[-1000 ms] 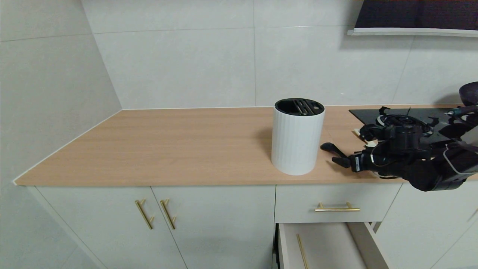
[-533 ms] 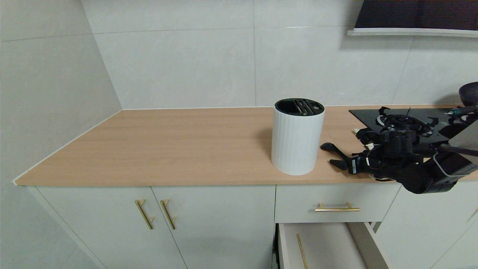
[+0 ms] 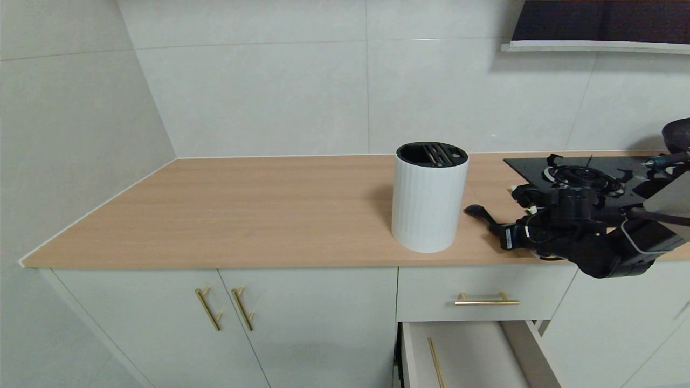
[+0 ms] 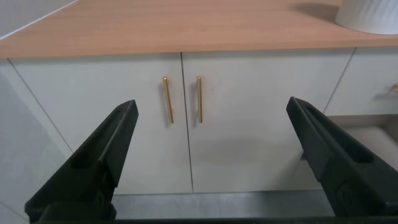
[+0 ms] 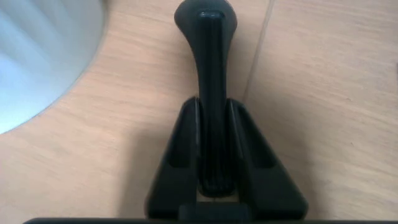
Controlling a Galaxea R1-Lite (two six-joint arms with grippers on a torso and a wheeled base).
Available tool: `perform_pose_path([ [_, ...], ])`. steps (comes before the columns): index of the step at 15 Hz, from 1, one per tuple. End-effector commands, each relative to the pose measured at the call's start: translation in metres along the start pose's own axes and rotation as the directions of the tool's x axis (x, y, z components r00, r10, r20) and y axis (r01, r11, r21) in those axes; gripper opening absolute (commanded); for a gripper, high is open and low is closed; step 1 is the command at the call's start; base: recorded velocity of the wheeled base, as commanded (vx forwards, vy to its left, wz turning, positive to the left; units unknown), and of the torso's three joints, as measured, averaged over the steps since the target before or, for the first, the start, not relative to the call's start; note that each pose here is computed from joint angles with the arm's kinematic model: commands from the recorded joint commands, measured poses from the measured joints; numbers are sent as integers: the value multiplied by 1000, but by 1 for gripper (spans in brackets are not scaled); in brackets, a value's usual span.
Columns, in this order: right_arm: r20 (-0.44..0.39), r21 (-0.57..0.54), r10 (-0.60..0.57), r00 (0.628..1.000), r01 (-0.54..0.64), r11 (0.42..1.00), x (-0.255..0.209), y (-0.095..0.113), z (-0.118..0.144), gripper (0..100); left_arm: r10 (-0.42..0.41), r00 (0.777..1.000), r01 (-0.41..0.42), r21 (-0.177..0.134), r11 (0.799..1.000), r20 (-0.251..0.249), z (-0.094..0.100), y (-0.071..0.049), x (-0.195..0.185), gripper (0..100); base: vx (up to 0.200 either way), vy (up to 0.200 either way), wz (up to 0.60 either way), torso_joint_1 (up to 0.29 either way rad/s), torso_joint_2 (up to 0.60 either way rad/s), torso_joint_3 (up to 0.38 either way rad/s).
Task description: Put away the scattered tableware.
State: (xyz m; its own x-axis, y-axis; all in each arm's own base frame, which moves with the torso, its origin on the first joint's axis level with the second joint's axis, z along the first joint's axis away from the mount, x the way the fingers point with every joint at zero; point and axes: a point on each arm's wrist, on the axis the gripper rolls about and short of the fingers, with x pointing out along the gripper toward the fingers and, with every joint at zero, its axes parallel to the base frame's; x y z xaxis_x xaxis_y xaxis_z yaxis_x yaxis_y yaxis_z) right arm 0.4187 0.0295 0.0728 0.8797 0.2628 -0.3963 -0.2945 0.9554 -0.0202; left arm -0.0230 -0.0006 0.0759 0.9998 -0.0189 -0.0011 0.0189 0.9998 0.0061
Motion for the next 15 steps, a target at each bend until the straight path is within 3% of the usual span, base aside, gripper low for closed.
perform_pose_path([
  [1,6,-1,-9,1000,9,1000,1,5,3,0,1,1000,-1,0,1000,0,0,0,0,100,0,0,0,0,0,0],
  [4,-6,62,-62,998,63,996,-9,15,15,0,1,1000,-1,0,1000,0,0,0,0,100,0,0,0,0,0,0],
  [9,-160,288,-159,974,200,937,-95,48,57,0,1,1000,-1,0,1000,0,0,0,0,100,0,0,0,0,0,0],
  [15,-158,310,-127,979,171,935,-176,65,37,0,1,1000,-1,0,1000,0,0,0,0,100,0,0,0,0,0,0],
])
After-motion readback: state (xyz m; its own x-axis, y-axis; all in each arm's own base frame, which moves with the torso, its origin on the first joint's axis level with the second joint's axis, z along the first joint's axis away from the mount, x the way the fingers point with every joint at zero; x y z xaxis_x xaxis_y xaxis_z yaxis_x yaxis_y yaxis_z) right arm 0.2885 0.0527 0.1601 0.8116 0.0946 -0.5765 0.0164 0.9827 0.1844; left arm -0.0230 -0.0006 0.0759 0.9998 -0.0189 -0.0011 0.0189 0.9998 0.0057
